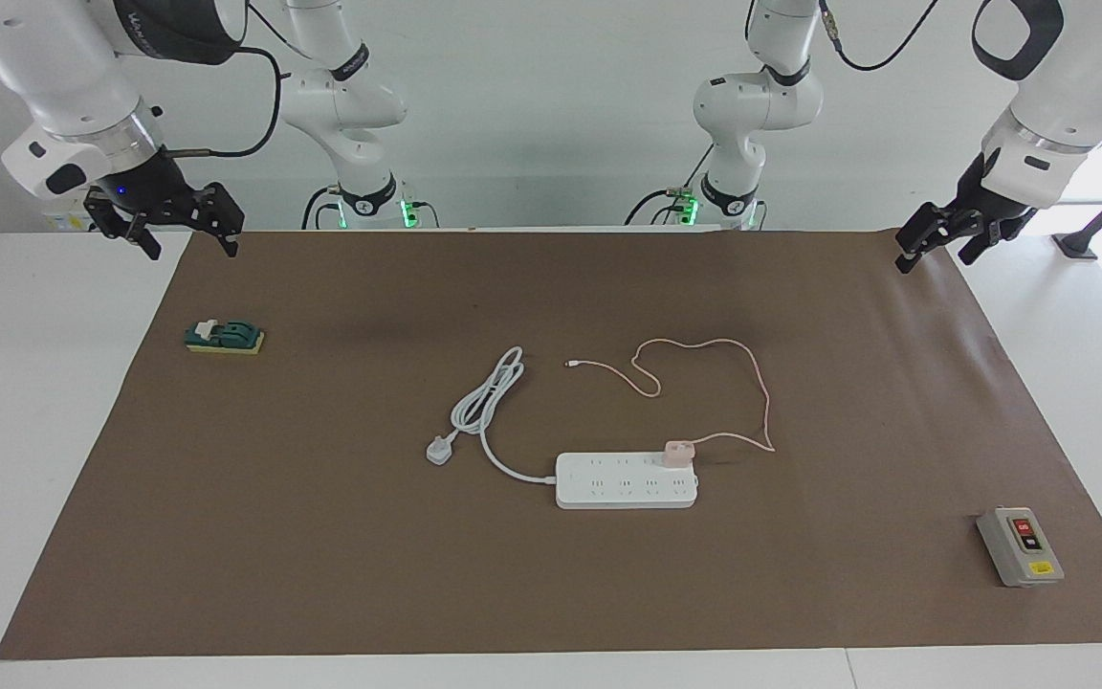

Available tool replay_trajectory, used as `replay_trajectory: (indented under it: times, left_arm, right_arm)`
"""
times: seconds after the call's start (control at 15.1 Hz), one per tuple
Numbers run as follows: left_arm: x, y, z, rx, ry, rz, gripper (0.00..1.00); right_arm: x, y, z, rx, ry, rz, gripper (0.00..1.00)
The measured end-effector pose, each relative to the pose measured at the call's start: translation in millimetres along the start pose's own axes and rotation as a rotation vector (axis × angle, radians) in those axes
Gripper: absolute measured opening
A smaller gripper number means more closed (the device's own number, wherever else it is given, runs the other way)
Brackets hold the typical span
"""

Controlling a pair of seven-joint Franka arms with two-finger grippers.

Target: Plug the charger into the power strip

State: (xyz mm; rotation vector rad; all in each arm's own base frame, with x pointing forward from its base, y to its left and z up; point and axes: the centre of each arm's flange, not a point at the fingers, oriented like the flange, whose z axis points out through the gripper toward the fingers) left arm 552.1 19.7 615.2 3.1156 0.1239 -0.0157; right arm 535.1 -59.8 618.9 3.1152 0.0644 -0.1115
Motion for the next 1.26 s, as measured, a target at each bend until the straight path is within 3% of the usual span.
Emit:
replay_trajectory:
  times: [0.46,1.26]
  left_arm:
    - [-5,37,19,0.001,-0.033,0.177,1.0]
    - [-12,31,19,0.001,-0.067,0.169,1.0]
  right_arm:
    - [0,0,0,0.0,0.0,0.0,1.0]
    - [0,0,0,0.0,0.0,0.0,1.0]
